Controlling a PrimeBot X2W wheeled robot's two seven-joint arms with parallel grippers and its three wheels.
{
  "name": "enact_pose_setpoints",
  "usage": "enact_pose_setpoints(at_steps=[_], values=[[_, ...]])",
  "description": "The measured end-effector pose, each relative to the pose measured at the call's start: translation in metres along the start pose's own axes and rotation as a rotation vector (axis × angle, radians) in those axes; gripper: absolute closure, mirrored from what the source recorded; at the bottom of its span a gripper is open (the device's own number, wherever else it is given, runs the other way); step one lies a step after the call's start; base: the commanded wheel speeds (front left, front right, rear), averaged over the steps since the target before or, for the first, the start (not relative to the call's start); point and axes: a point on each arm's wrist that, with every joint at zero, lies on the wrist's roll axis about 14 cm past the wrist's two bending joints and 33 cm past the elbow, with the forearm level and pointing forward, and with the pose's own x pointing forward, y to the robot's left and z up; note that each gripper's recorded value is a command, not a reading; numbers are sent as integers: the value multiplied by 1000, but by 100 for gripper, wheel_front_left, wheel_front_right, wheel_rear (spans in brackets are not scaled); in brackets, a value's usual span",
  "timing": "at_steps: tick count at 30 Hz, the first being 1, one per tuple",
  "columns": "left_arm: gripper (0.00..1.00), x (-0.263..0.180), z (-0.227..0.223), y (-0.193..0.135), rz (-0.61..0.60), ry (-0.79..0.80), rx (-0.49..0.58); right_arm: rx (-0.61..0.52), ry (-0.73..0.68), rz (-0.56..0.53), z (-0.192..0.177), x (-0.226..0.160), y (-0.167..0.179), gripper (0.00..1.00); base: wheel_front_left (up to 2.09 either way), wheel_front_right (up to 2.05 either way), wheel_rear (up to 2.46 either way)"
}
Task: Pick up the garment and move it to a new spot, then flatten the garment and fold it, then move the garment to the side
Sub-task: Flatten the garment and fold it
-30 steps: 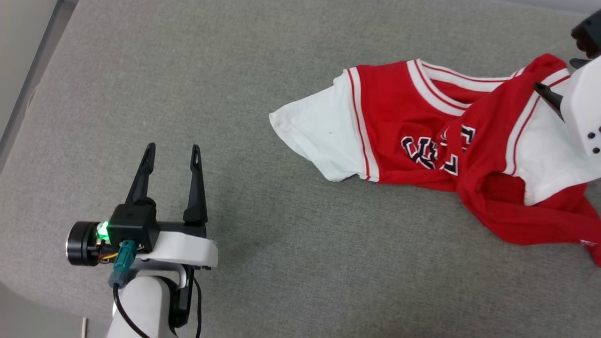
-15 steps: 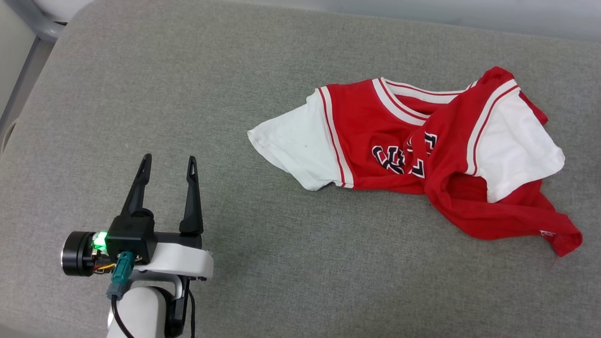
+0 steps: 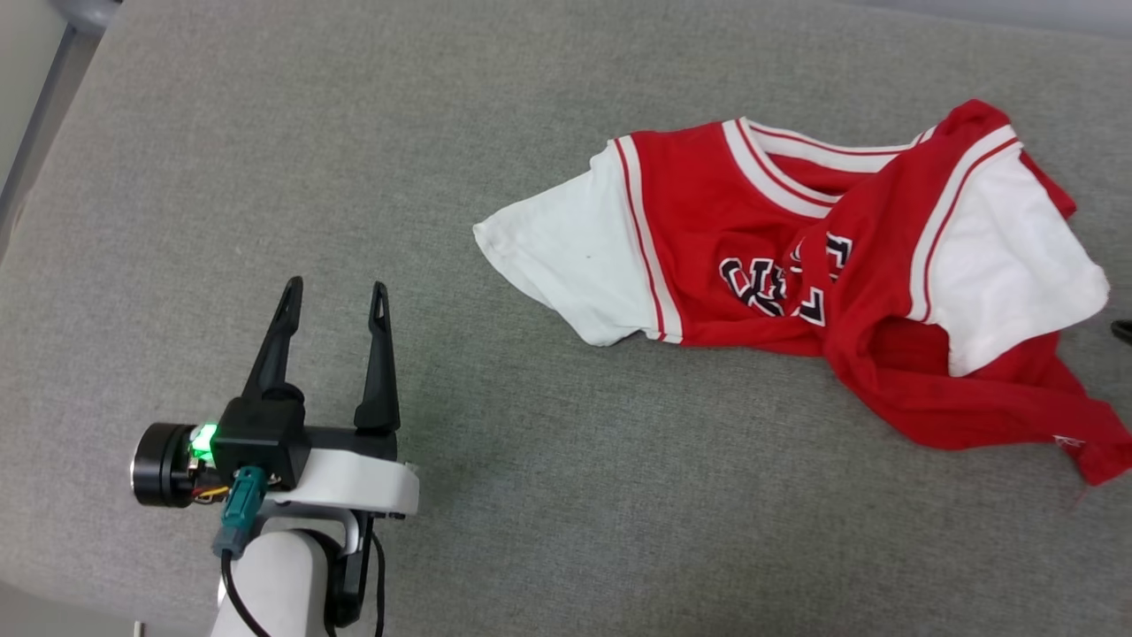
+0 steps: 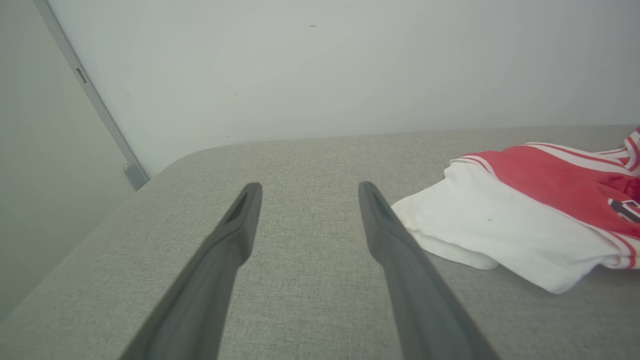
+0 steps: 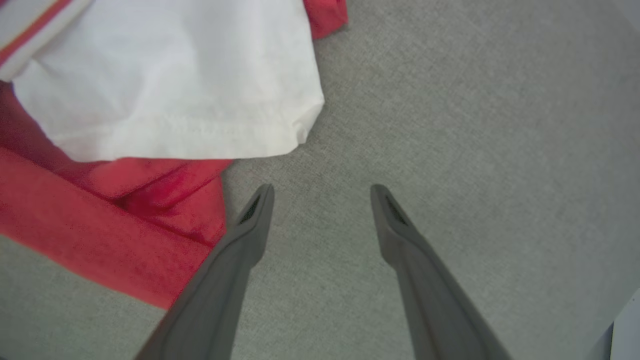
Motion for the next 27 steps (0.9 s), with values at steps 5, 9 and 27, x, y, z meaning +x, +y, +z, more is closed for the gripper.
enact_pose_setpoints(at_steps=[5,9,27], values=[[0,5,-5,4,14,13,5,-29,57,22,-4,26,13,0,0,0,0],[0,4,-12,10,32,32,12,-63,125,15,-13,44,15,0,0,0,0],[0,8,-5,5,22,9,3,14,-92,24,-1,29,20,100,0,0,0]])
